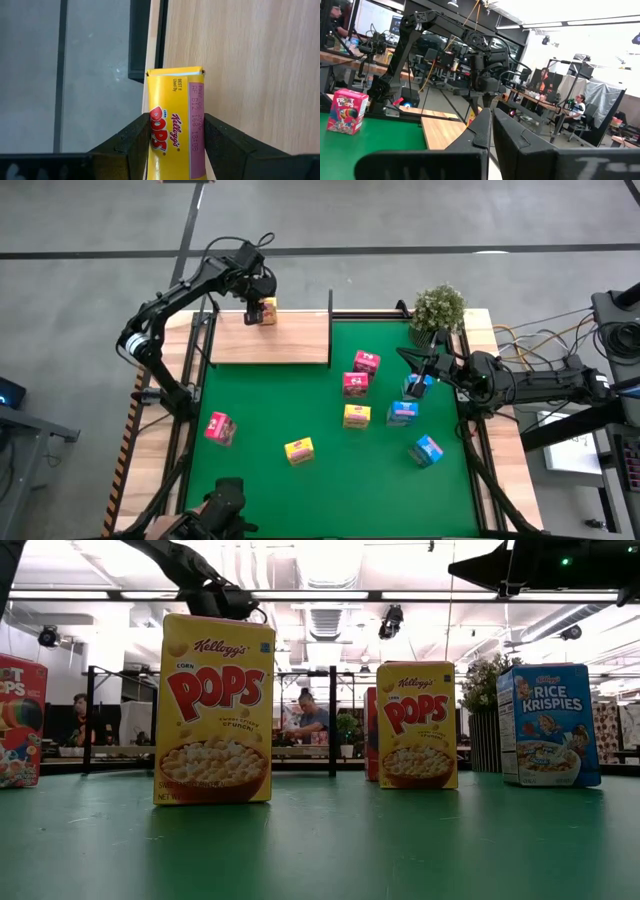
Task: Stack cereal on shelf
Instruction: Put the top yellow cereal box on the shelf, then put the bottom red cereal box on the shelf
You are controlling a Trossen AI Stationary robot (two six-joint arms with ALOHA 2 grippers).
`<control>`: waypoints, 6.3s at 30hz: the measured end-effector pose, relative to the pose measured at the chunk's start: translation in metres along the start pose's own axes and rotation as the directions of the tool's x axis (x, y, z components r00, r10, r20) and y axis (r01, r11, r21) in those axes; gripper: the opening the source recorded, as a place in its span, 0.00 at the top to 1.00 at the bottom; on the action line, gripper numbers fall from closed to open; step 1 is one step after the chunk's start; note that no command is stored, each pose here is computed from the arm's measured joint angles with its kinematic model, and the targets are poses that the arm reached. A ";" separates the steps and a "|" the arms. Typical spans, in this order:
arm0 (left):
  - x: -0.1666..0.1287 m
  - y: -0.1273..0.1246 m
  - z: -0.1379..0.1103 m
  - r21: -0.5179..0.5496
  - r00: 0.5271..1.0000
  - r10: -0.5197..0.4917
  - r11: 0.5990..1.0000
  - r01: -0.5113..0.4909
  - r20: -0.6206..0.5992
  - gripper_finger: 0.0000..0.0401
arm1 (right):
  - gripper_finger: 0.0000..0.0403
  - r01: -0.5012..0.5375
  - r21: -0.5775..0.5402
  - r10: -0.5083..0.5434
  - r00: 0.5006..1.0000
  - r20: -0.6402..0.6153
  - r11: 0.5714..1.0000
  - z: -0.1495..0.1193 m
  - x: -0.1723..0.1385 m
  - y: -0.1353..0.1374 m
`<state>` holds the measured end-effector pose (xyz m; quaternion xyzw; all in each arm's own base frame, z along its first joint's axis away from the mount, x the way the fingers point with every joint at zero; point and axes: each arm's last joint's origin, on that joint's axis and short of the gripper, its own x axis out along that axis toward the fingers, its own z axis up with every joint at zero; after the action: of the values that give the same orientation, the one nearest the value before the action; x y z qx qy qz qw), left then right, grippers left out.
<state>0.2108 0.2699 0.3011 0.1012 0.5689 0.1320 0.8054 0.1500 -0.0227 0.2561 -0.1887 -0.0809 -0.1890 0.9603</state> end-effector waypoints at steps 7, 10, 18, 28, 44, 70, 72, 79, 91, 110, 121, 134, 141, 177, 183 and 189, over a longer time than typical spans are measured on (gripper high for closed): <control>0.000 0.000 0.000 0.017 1.000 -0.002 1.000 0.003 -0.003 0.60 | 0.98 0.000 0.000 0.000 1.000 0.000 1.000 0.000 0.000 0.000; 0.000 0.000 -0.001 0.018 1.000 0.003 1.000 -0.003 -0.011 0.57 | 0.98 0.000 0.000 0.000 1.000 0.000 1.000 0.000 0.000 0.000; 0.002 0.000 -0.001 0.018 1.000 0.004 1.000 -0.004 -0.018 0.46 | 0.98 0.000 0.000 0.000 1.000 0.000 1.000 0.000 0.000 0.000; -0.015 0.002 0.003 -0.030 0.999 0.027 0.999 -0.028 -0.040 0.44 | 0.98 0.000 -0.013 0.000 1.000 0.000 1.000 0.000 0.000 0.000; -0.089 -0.057 0.060 -0.415 0.992 -0.129 0.902 0.119 0.002 0.44 | 0.98 0.008 -0.045 -0.007 1.000 0.025 0.999 0.008 0.002 -0.003; -0.124 -0.293 0.001 -0.884 0.916 -0.349 0.468 -0.011 -0.197 0.44 | 0.98 0.007 -0.034 -0.006 1.000 0.025 0.999 0.008 0.002 -0.003; -0.122 -0.303 -0.009 -0.889 0.909 -0.352 0.457 -0.042 -0.224 0.44 | 0.98 0.005 -0.032 -0.004 1.000 0.026 0.999 0.008 0.002 -0.003; -0.118 -0.318 -0.035 -0.897 0.901 -0.338 0.428 -0.112 -0.274 0.44 | 0.98 0.003 -0.028 -0.002 1.000 0.027 1.000 0.009 0.002 -0.003; -0.103 -0.323 -0.070 -0.891 0.897 -0.305 0.420 -0.175 -0.320 0.40 | 0.98 0.003 -0.028 -0.002 1.000 0.027 1.000 0.009 0.002 -0.003; -0.085 -0.332 -0.071 -0.880 0.899 -0.307 0.450 -0.151 -0.312 0.46 | 0.98 0.003 -0.029 -0.002 1.000 0.027 1.000 0.009 0.002 -0.003; -0.084 -0.333 -0.070 -0.877 0.898 -0.305 0.457 -0.153 -0.316 0.57 | 0.98 0.003 -0.029 -0.002 1.000 0.027 1.000 0.009 0.002 -0.003; -0.133 -0.315 -0.024 -0.781 0.952 -0.298 0.610 0.134 -0.070 0.58 | 0.98 0.003 -0.033 -0.002 1.000 0.027 0.999 0.009 0.002 -0.003; -0.159 -0.282 0.034 -0.541 0.972 -0.218 0.809 0.229 0.085 0.58 | 0.98 0.003 -0.030 -0.002 1.000 0.027 1.000 0.009 0.002 -0.003; -0.098 -0.057 0.129 -0.044 0.995 -0.044 0.998 0.048 0.093 0.58 | 0.98 -0.004 -0.059 0.005 1.000 0.010 0.998 0.006 0.003 -0.002; -0.063 -0.045 0.137 0.078 0.997 -0.051 0.996 0.047 0.055 0.58 | 0.98 -0.011 -0.071 0.011 1.000 -0.005 0.997 0.005 0.003 -0.001; -0.022 -0.031 0.137 0.102 0.997 -0.076 0.992 0.076 -0.011 0.58 | 0.98 -0.011 -0.072 0.011 1.000 -0.006 0.997 0.005 0.003 -0.001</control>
<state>0.3365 0.2315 0.3565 0.1199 0.5811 0.0723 0.8017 0.1523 -0.0227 0.2615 -0.2234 -0.0704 -0.1870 0.9540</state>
